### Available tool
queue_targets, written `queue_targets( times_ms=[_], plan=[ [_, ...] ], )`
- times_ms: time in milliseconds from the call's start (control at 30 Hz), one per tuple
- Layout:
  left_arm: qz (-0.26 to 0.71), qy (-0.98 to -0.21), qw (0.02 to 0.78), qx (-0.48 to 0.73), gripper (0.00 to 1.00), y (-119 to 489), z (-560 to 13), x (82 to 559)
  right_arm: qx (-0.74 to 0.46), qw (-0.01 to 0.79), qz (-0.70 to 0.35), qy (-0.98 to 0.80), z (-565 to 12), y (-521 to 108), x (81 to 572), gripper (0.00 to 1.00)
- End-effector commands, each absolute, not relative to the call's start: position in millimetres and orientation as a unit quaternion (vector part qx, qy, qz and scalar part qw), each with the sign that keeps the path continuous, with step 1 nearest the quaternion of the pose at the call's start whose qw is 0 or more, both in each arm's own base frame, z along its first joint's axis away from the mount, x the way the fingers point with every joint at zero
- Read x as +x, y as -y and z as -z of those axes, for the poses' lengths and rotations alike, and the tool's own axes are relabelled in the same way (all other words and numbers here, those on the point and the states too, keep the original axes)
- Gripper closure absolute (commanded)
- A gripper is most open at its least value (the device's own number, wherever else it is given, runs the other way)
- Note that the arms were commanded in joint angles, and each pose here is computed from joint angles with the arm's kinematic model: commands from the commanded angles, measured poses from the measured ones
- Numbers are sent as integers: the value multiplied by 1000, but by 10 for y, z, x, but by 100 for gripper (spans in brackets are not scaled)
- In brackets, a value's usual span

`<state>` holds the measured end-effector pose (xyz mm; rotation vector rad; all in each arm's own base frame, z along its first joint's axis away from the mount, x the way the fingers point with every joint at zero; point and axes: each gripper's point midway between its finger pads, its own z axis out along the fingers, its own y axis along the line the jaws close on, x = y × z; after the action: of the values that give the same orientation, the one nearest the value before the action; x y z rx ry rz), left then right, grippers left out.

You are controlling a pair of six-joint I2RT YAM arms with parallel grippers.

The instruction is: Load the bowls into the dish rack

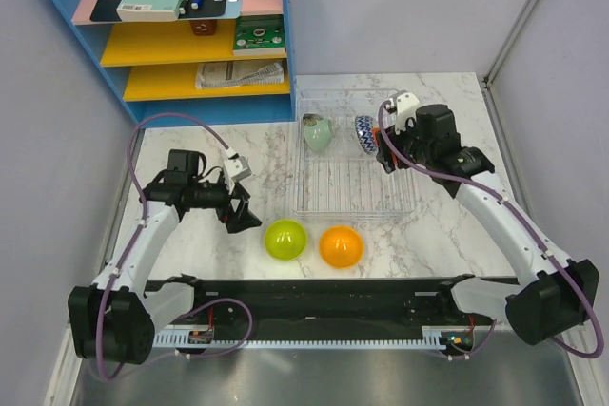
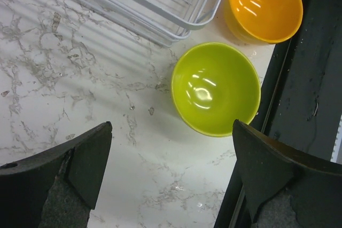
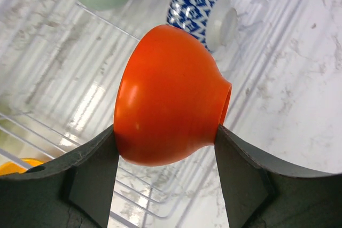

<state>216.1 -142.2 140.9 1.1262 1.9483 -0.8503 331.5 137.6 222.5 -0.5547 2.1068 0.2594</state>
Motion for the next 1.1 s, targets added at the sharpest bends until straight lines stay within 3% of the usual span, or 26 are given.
queue_targets(
  times_ms=[0,500,1067],
  plan=[
    [334,-728,380,464,0,1462,-1483,2095,-245,436,-14,-866,-2021,-1144,3348,100],
    [345,-725,373,465,0,1480,-1417,2046,-305,381,167,-856,-1545,-1214,3526,100],
    [345,-725,373,466,0,1478,-1403,2028,-387,327,273,-817,-1190,-1359,3711,100]
  ],
)
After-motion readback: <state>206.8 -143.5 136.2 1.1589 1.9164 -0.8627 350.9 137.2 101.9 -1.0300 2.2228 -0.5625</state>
